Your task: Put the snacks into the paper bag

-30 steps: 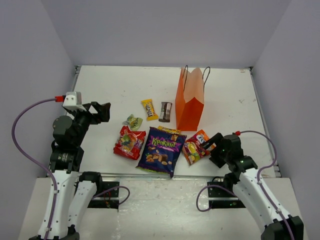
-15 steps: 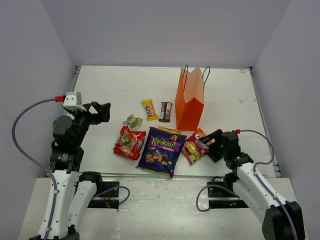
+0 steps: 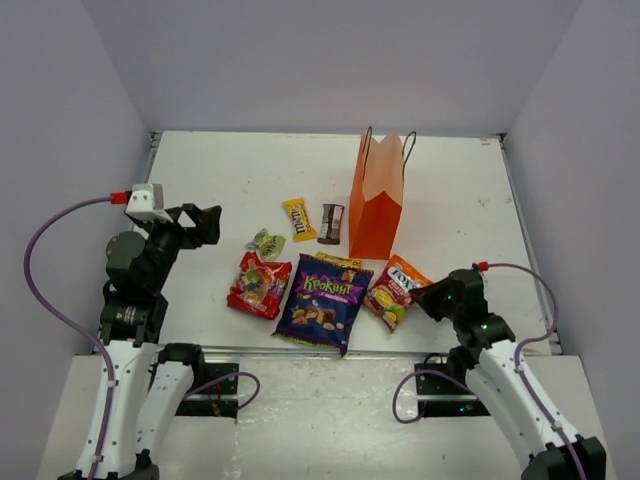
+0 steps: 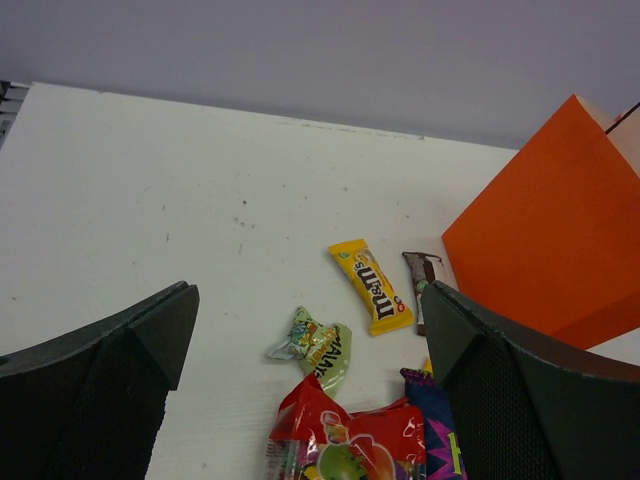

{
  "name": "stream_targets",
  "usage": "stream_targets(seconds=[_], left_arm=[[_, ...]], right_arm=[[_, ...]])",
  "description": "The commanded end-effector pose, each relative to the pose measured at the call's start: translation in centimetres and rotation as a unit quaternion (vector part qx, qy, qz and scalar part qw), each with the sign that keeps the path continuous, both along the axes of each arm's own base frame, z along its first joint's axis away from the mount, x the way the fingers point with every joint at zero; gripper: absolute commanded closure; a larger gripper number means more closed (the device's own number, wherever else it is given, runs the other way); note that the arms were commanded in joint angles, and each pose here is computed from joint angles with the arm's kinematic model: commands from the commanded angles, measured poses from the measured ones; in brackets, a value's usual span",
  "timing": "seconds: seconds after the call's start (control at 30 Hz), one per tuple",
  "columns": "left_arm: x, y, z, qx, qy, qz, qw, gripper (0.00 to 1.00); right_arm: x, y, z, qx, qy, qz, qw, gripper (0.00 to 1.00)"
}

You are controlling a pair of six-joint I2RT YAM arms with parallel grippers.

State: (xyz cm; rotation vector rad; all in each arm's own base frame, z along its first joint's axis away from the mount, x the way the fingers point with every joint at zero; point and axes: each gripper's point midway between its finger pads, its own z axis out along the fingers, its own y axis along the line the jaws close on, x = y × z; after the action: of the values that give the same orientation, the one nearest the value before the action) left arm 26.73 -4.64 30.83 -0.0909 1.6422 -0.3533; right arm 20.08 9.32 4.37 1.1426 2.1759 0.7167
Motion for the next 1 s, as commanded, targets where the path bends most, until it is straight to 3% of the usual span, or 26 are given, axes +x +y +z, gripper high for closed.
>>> stream_targets(seconds=[0.0, 0.13, 0.5, 0.97], left_arm=[[-0.3, -0.3, 0.8, 0.001, -0.012, -0.008, 1.0, 0.0], [-0.2, -0.4, 0.7, 0.001, -0.011, -0.011, 1.0, 0.0], [-0.3, -0.5, 0.8, 0.001, -0.012, -0.014, 1.0, 0.0], [-0.3, -0.6, 0.8, 0.001, -0.013, -0.016, 1.0, 0.0]], right_arm=[[0.2, -0.8, 3.8, -0.032, -0.051, 0.012, 0.998, 1.0], [0.0, -0.9, 10.2, -0.046, -0.143, 0.038, 0.988, 1.0], [0.3, -0.2, 22.9, -0.106, -0.285, 0.117, 0.946, 1.0], [1.3, 1.2, 34.7, -0.129, -0.396, 0.157, 0.896, 1.0]])
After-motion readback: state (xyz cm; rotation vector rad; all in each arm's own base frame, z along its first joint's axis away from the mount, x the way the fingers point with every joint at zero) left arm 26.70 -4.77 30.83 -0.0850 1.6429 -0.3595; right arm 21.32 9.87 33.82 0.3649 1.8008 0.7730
